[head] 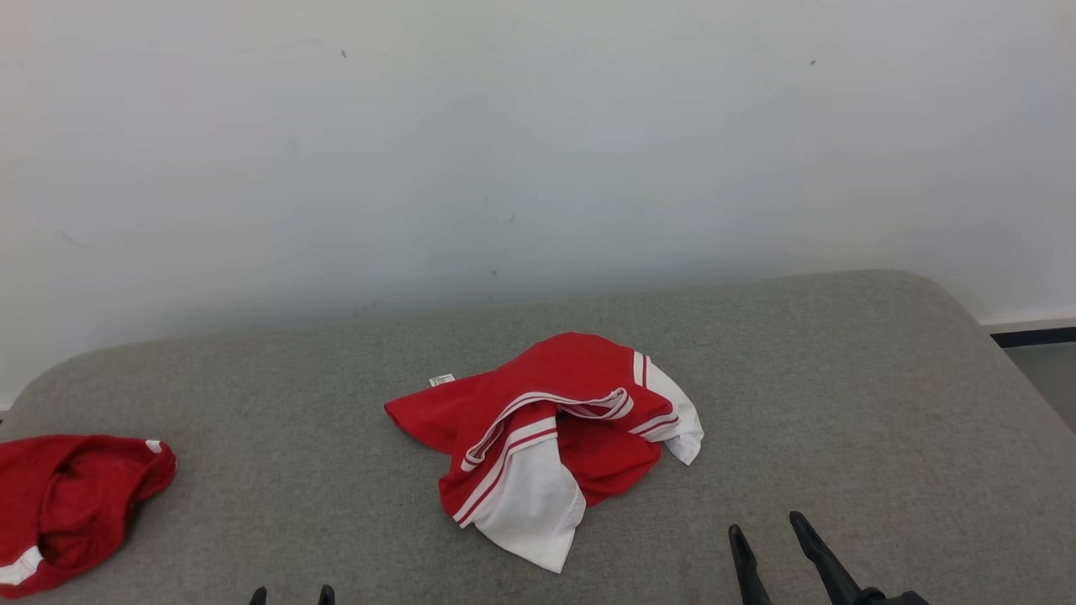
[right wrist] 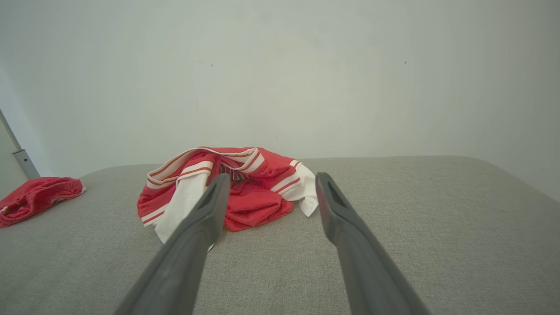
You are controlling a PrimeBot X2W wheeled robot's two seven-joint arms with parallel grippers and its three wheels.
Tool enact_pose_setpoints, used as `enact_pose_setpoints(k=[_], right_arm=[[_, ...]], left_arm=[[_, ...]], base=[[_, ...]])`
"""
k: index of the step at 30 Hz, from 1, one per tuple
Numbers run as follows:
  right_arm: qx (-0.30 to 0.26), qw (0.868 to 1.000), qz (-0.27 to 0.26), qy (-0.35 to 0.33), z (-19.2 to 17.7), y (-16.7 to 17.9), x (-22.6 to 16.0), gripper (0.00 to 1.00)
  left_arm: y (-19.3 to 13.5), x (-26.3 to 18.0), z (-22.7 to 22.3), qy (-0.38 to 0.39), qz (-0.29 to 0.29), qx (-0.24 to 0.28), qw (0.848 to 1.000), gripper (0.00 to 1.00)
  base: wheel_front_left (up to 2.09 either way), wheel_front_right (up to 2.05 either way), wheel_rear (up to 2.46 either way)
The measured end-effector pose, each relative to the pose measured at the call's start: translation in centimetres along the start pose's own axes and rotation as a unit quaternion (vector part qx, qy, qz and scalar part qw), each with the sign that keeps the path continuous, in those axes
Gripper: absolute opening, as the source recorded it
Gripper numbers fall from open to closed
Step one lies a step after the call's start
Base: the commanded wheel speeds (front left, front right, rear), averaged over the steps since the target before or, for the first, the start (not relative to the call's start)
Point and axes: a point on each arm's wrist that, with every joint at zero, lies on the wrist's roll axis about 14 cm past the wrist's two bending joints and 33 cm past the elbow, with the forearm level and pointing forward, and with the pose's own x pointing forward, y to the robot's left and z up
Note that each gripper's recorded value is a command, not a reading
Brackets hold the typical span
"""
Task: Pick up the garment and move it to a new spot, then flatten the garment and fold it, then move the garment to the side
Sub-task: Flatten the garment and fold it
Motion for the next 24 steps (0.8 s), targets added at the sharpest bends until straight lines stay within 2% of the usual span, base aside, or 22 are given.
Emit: enact_pose_setpoints(k=[7,17,24], right_arm=[[0.0,1.0,-0.001,0.003,-0.1,-0.1,0.1,1.0],[-0.005,1.0,-0.01,0.008,-0.3,-1.1,0.6,1.0],[-0.003,0.999,-0.027,0.019,-1.0,-2.3,0.7,1.0]], left_arm=[[-0.7,0.9,-1.5,0.022,-0.012,-0.013,1.0,1.0],[-6.1,4.2,-6.0,0.086,-0.103,-0.053,0.989,1.0],[-8.7,6.5,-8.8,0.124,-0.142,-0.044,0.981,1.0]], base=[[0.0,0.0,0.0],[0.0,0.0,0.0],[0.0,0.0,0.0]])
